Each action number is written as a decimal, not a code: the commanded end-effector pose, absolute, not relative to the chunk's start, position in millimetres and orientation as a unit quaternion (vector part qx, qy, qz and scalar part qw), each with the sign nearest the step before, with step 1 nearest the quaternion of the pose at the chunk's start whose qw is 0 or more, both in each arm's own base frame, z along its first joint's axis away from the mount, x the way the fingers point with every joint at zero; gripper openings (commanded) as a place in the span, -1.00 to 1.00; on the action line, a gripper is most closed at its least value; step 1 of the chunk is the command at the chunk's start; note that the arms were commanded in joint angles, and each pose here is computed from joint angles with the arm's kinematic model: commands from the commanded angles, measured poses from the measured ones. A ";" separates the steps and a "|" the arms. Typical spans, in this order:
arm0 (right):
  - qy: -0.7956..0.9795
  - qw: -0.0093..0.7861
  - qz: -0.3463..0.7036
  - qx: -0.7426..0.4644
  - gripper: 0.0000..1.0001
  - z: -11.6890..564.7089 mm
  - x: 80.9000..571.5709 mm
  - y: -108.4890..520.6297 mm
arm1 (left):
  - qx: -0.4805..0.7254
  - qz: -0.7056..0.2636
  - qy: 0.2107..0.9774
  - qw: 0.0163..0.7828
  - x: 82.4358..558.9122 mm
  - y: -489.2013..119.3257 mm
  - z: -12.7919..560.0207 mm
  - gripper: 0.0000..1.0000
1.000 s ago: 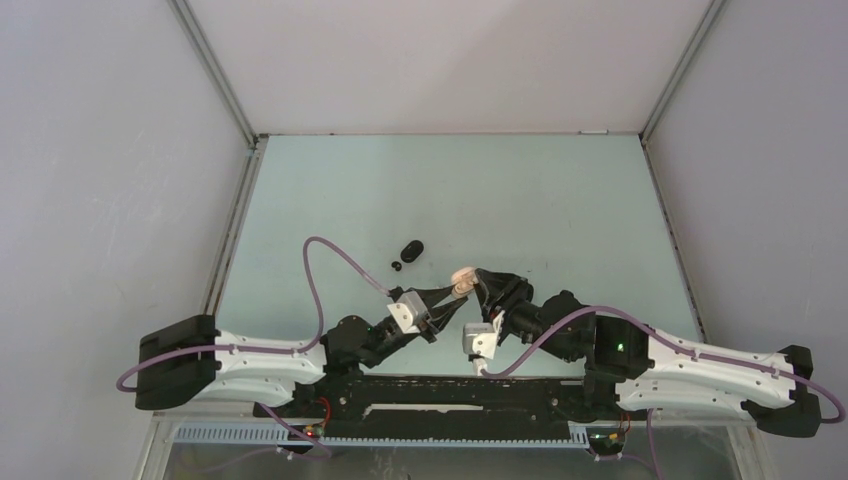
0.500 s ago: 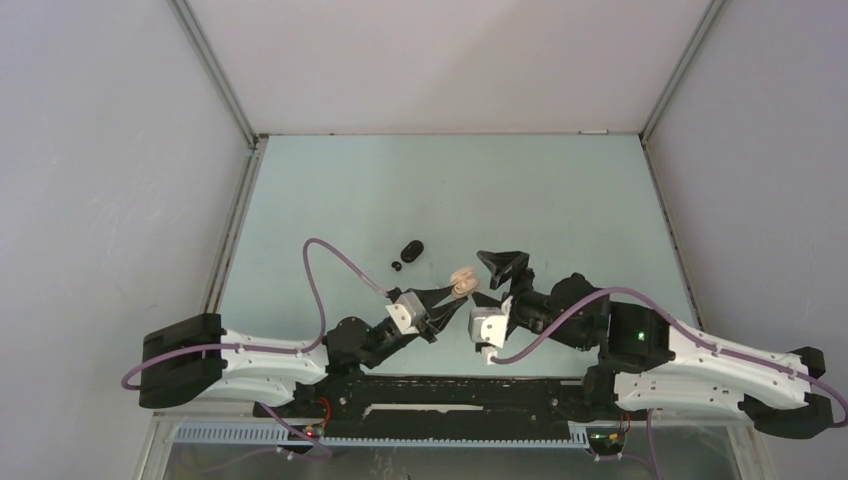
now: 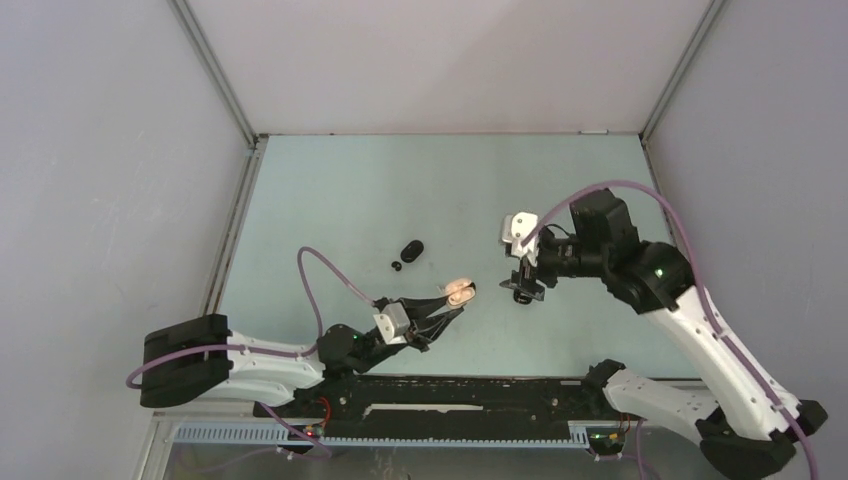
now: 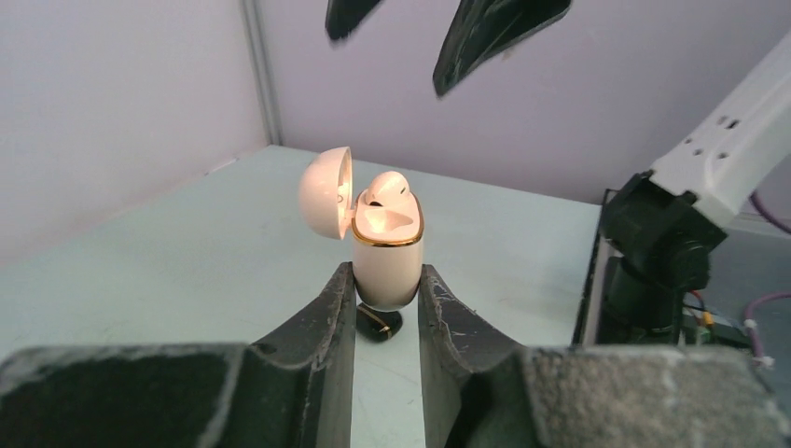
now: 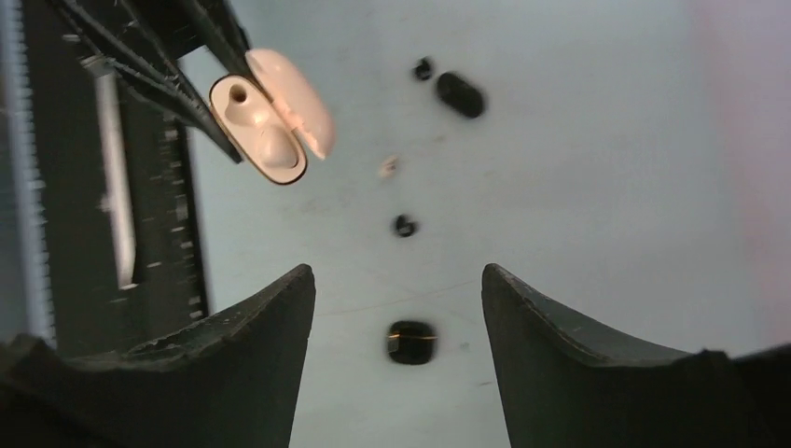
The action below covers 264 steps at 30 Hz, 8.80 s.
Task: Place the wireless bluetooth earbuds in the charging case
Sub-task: Place the earbud in the charging case, then pick up the earbud from the center of the board.
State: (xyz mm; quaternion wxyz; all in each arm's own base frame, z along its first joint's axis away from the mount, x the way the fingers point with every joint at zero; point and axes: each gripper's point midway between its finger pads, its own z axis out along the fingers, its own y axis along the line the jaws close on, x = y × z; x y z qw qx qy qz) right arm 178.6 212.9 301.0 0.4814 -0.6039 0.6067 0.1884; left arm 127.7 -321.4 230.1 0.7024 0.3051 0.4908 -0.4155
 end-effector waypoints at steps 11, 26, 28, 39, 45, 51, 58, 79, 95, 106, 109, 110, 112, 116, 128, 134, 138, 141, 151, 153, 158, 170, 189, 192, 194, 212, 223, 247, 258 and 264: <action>0.572 0.335 0.452 -0.597 0.24 285.1 99.0 222.5 | 0.292 -0.528 0.424 0.675 94.8 -336.4 280.3 -1.00; 0.602 0.307 0.509 -0.534 0.15 285.6 110.5 237.3 | 0.301 -0.550 0.403 0.667 86.3 -345.7 293.6 -1.00; 0.596 0.302 0.525 -0.527 0.09 289.2 109.8 238.9 | 0.297 -0.552 0.402 0.667 86.6 -345.5 295.3 -1.00; 0.593 0.293 0.541 -0.519 -0.04 285.9 105.9 238.1 | 0.262 -0.556 0.407 0.676 94.8 -340.7 303.7 -1.00; 0.595 0.289 0.548 -0.512 -0.14 284.7 105.4 238.6 | 0.258 -0.564 0.401 0.674 93.7 -343.5 305.3 -1.00; 0.585 0.288 0.565 -0.506 -0.34 293.1 104.2 240.1 | 0.254 -0.569 0.403 0.670 94.4 -347.7 304.9 -1.00; 0.586 0.289 0.559 -0.510 -0.48 286.5 103.4 238.5 | 0.226 -0.569 0.421 0.669 103.0 -345.8 305.0 -0.51; 0.596 0.297 0.542 -0.512 -0.47 280.1 107.8 236.7 | 0.242 -0.565 0.461 0.640 106.6 -364.3 289.8 -0.56; 0.627 0.286 0.554 -0.467 0.37 284.8 121.5 239.4 | 0.338 -0.535 0.454 0.628 91.4 -363.2 256.2 -1.00; 0.663 0.294 0.529 -0.441 0.35 272.5 147.0 242.1 | 0.355 -0.535 0.445 0.624 85.4 -361.4 252.8 -1.00; 0.639 0.306 0.549 -0.443 0.36 293.7 147.5 240.4 | 0.344 -0.526 0.458 0.628 91.0 -358.1 248.2 -1.00; 0.631 0.315 0.552 -0.445 0.36 303.3 149.6 238.9 | 0.340 -0.523 0.463 0.630 93.1 -356.1 246.4 -1.00; 0.630 0.338 0.543 -0.439 0.37 316.3 162.4 234.1 | 0.328 -0.519 0.472 0.633 96.8 -349.6 242.9 -1.00; 0.677 0.353 0.485 -0.427 0.24 287.5 198.5 222.6 | 0.293 -0.500 0.495 0.647 110.0 -327.8 235.4 -1.00; 0.733 0.290 0.324 -0.522 -0.37 130.0 285.1 258.8 | 0.217 -0.432 0.556 0.676 133.4 -259.5 211.5 -1.00; 0.716 0.302 0.240 -0.581 -0.35 89.9 323.9 283.6 | 0.205 -0.401 0.567 0.690 140.4 -240.5 207.3 -1.00; 0.724 0.271 0.227 -0.592 -0.34 65.2 332.0 297.9 | 0.204 -0.401 0.566 0.691 140.1 -238.3 208.4 -1.00; 0.732 0.255 0.215 -0.594 -0.34 49.6 332.6 308.3 | 0.206 -0.402 0.565 0.690 139.4 -239.0 208.3 -1.00; 0.724 0.200 0.193 -0.631 -0.33 19.8 309.5 317.9 | 0.218 -0.407 0.563 0.685 136.2 -243.1 207.1 -1.00; 0.723 0.189 0.199 -0.634 -0.33 18.0 303.1 316.8 | 0.219 -0.408 0.562 0.685 135.8 -243.3 207.5 -1.00; 0.718 0.160 0.204 -0.646 -0.36 15.6 283.2 311.6 | 0.220 -0.412 0.560 0.684 134.4 -244.3 208.2 -1.00; 0.706 0.147 0.224 -0.656 -0.37 25.3 238.5 322.8 | 0.230 -0.419 0.556 0.680 131.3 -249.0 211.1 -1.00; 0.667 0.122 0.268 -0.684 -0.32 33.5 192.3 322.2 | 0.240 -0.421 0.556 0.675 129.3 -253.5 211.1 -1.00; 0.660 0.127 0.270 -0.690 -0.29 33.5 191.2 327.0 | 0.239 -0.423 0.555 0.675 128.8 -253.3 211.5 -1.00; 0.660 0.129 0.270 -0.689 -0.29 32.1 192.2 329.1 | 0.240 -0.425 0.554 0.674 128.3 -253.4 211.9 -1.00; 0.689 0.136 0.234 -0.672 -0.28 17.6 201.3 333.9 | 0.246 -0.427 0.558 0.668 126.8 -257.4 210.6 -1.00; 0.704 0.128 0.200 -0.669 -0.27 8.3 198.5 332.8 | 0.246 -0.427 0.560 0.666 127.1 -257.9 208.9 -1.00; 0.726 0.086 0.152 -0.665 -0.34 -9.8 191.3 324.3 | 0.247 -0.428 0.563 0.663 126.8 -258.9 206.3 -1.00; 0.733 0.072 0.131 -0.664 -0.52 -11.3 188.7 314.8 | 0.250 -0.429 0.563 0.661 126.5 -261.7 206.4 -1.00; 0.736 0.111 0.150 -0.651 -0.84 28.5 204.4 308.3 | 0.250 -0.431 0.558 0.664 125.7 -260.8 209.3 -1.00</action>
